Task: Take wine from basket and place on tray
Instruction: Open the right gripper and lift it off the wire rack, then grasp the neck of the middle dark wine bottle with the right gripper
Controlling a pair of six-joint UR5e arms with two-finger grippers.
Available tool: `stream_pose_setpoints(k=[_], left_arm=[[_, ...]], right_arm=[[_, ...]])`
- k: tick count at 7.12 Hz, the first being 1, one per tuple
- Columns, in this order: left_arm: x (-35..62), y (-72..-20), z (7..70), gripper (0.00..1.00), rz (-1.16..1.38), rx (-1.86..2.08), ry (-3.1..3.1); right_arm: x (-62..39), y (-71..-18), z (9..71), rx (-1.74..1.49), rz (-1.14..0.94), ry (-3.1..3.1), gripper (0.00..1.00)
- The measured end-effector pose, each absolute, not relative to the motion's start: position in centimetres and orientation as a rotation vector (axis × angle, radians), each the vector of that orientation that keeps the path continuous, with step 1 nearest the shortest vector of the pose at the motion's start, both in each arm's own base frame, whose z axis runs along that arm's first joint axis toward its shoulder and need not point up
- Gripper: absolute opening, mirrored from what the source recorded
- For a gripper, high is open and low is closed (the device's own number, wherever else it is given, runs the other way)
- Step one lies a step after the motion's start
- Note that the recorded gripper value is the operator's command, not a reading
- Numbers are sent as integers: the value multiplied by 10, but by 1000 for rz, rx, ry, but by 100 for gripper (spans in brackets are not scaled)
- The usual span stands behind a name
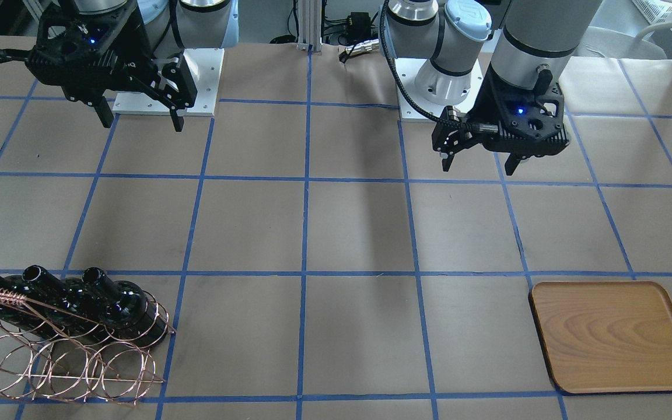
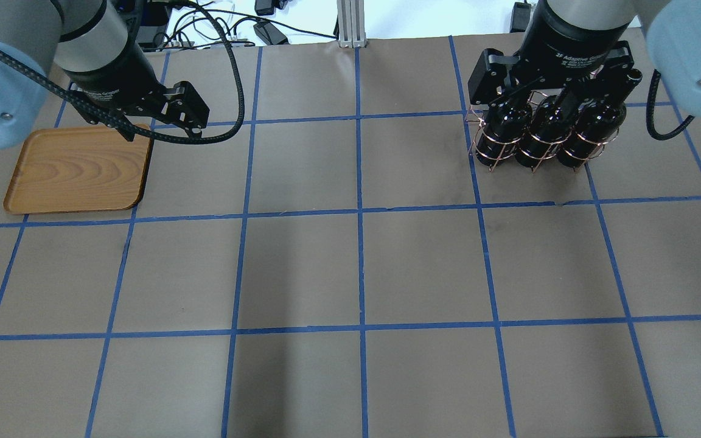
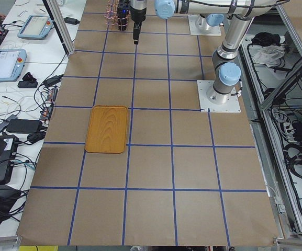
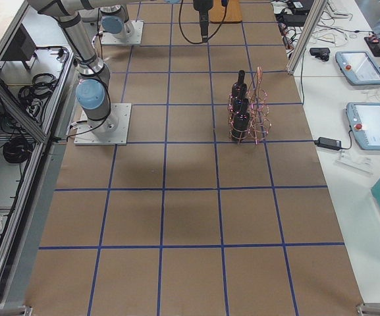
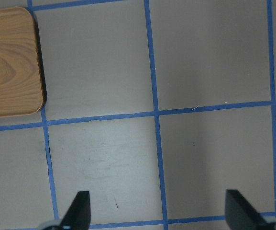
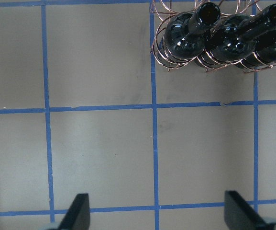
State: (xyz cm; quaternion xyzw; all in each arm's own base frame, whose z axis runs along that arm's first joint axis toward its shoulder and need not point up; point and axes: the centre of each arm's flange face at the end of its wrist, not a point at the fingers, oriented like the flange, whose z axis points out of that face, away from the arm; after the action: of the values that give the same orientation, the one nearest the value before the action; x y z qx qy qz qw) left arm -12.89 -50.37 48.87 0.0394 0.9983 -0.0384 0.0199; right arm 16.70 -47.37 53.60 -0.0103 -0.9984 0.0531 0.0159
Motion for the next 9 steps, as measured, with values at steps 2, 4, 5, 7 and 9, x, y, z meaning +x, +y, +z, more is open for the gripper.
stream_pose_setpoints(k=[2, 4, 5, 7, 9], left_arm=[[-129, -504, 488, 100, -118, 122, 3096], [-129, -503, 488, 100, -117, 122, 3096], [-129, -504, 488, 100, -118, 122, 3096], [-129, -504, 488, 100, -118, 122, 3096], [-129, -503, 488, 100, -117, 122, 3096]], right_arm=[[167, -473, 537, -32, 165, -3101, 100], [166, -473, 536, -32, 158, -3100, 100], [166, -475, 535, -35, 157, -3102, 100], [151, -492, 538, -81, 172, -3102, 100], [112, -549, 533, -139, 164, -3099, 100]])
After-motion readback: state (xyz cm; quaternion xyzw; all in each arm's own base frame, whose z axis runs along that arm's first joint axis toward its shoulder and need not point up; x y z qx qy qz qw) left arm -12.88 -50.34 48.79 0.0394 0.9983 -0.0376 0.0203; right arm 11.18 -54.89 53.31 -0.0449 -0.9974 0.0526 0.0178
